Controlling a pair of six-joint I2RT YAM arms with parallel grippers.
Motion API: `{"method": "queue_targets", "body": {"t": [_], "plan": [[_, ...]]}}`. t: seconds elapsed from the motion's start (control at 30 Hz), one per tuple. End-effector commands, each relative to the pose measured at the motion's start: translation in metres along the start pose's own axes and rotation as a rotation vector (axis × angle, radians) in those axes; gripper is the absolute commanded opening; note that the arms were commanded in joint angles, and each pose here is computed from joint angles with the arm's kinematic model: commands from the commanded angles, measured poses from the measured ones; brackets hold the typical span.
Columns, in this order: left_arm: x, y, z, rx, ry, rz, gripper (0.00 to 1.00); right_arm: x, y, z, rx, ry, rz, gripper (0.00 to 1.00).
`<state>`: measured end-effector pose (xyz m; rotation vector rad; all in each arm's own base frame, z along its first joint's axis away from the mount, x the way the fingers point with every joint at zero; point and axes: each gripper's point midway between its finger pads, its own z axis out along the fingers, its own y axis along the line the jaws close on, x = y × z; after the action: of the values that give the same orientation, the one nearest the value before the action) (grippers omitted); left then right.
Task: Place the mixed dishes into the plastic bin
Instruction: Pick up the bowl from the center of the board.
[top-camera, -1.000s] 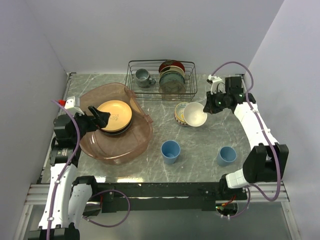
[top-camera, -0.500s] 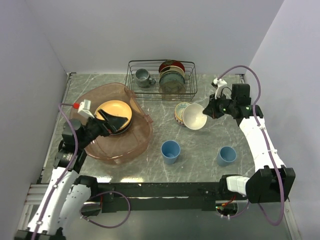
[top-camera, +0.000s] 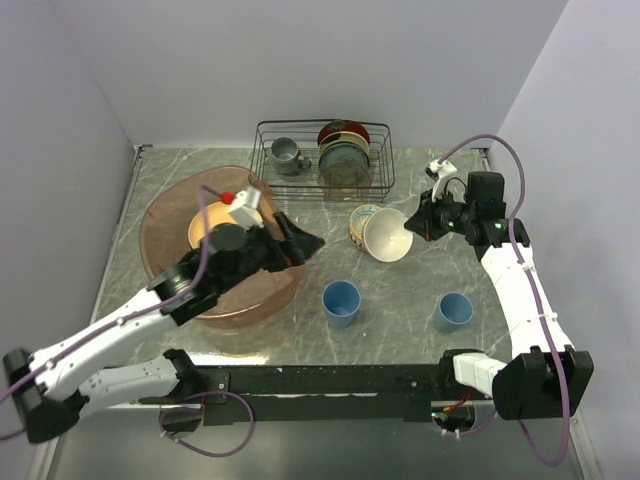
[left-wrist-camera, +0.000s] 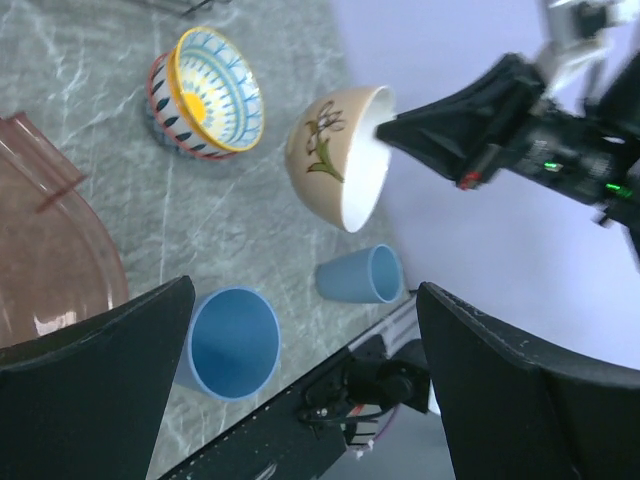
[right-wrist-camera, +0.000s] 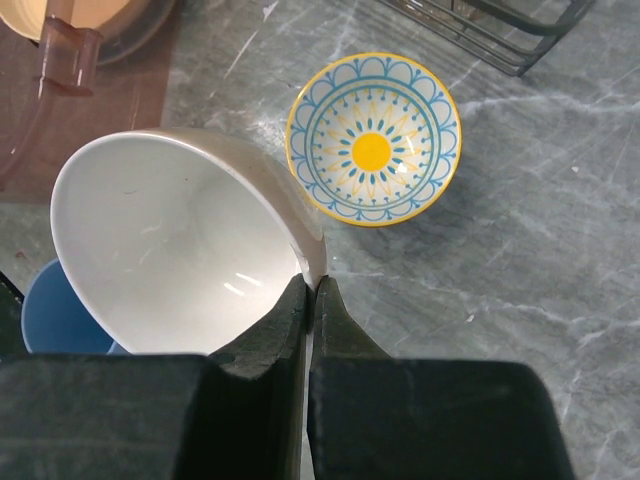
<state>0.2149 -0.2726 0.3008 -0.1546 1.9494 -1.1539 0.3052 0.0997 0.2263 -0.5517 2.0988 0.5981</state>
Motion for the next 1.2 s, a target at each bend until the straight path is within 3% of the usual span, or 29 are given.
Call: {"method": "queue_targets", "body": {"t": [0.0, 0.43, 0.9, 1.03, 1.17], "plan": [[-0.011, -0.003, 0.021, -0.170, -0.112, -0.006, 0.99, -0.029, 0.011, -0.010, -0.034, -0.118, -0.058, 0.00], [0.018, -0.032, 0.056, -0.292, -0.093, 0.026, 0.99, -0.029, 0.015, -0.010, -0.052, -0.125, -0.060, 0.00], [0.061, -0.023, 0.107, -0.505, -0.050, 0.217, 0.99, -0.025, 0.017, -0.008, -0.068, -0.122, -0.059, 0.00], [0.062, -0.022, 0.116, -0.591, -0.067, 0.291, 0.92, -0.022, 0.017, -0.006, -0.077, -0.118, -0.056, 0.00], [0.073, 0.006, 0.121, -0.749, -0.045, 0.410, 0.84, -0.022, 0.011, -0.009, -0.060, -0.124, -0.046, 0.00]]}}
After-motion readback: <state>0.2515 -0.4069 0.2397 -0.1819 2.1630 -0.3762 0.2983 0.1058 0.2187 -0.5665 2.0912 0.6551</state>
